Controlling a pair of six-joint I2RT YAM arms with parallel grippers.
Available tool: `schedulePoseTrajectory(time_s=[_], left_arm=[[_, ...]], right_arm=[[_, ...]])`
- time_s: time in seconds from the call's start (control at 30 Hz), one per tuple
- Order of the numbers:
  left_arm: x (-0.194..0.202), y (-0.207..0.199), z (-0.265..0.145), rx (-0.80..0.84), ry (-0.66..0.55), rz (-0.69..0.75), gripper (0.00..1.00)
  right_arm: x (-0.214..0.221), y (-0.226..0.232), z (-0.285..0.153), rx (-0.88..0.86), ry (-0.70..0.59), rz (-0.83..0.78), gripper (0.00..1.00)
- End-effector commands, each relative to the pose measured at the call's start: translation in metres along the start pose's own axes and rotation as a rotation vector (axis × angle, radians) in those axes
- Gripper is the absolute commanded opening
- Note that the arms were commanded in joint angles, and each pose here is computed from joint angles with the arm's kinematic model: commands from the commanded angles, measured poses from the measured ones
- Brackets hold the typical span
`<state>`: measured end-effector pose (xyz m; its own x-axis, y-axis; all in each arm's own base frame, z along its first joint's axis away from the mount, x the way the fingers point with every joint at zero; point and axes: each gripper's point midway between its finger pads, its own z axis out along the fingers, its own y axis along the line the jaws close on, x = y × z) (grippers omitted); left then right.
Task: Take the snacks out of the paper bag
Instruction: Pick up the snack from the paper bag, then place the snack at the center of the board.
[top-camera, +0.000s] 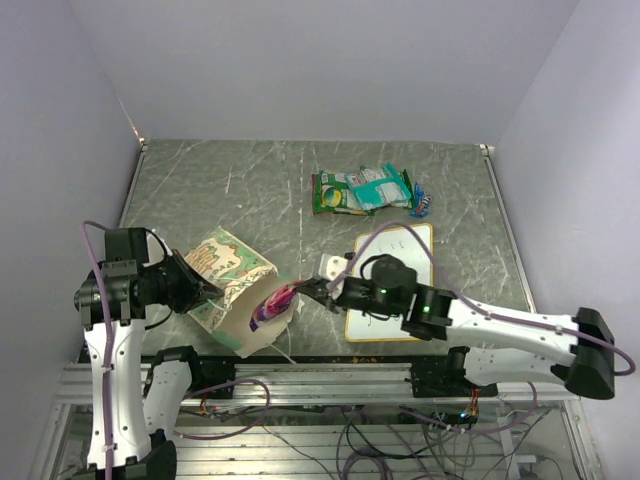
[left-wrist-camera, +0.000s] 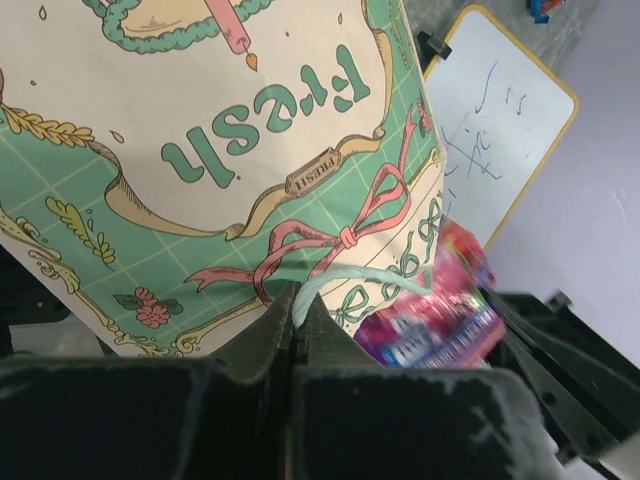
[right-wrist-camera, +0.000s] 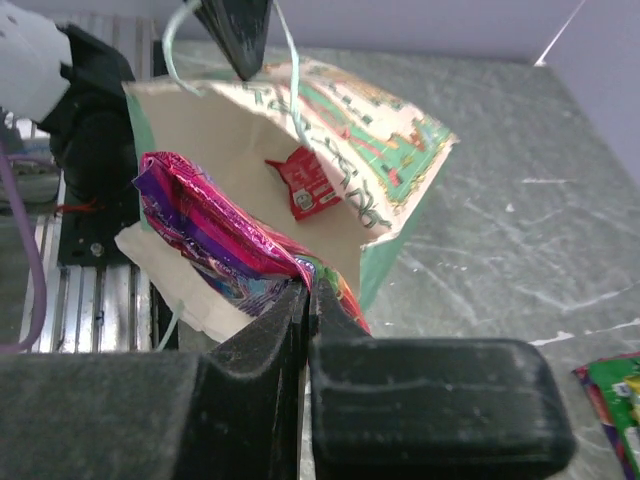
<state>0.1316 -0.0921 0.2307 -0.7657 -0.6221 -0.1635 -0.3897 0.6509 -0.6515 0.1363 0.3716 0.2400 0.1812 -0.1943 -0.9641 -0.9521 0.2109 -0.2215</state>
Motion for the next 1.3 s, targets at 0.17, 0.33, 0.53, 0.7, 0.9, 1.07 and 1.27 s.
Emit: schedulePoseTrajectory(time_s=[0.17, 0.33, 0.53, 0.7, 0.9, 1.07, 1.27], left_arm=[[-0.032, -0.028, 0.015, 0.131, -0.079, -0.024, 0.07], [-0.052, -0.035, 0.005, 0.112, -0.171, 0.042, 0.07], [-0.066, -0.046, 0.008, 0.173, -0.227, 0.020, 0.07], [-0.065, -0.052, 0.010, 0.198, -0.191, 0.039, 0.07], [-0.055, -0.043, 0.010, 0.151, -0.141, 0.061, 0.07], [-0.048, -0.048, 0.012, 0.186, -0.089, 0.016, 0.07], [-0.042, -0.046, 0.012, 0.161, -0.028, 0.029, 0.07]], right_arm=[[-0.061, -0.058, -0.066, 0.290, 0.001, -0.003, 0.00], [-0.100, -0.095, -0.101, 0.491, -0.039, 0.010, 0.00], [-0.142, -0.152, -0.142, 0.841, -0.111, 0.101, 0.00], [-0.130, -0.198, -0.131, 0.992, -0.053, 0.072, 0.00], [-0.090, -0.277, -0.124, 1.130, 0.009, 0.319, 0.00], [-0.047, -0.322, -0.118, 1.228, 0.136, 0.334, 0.00], [0.009, -0.367, -0.135, 1.401, 0.302, 0.293, 0.00]])
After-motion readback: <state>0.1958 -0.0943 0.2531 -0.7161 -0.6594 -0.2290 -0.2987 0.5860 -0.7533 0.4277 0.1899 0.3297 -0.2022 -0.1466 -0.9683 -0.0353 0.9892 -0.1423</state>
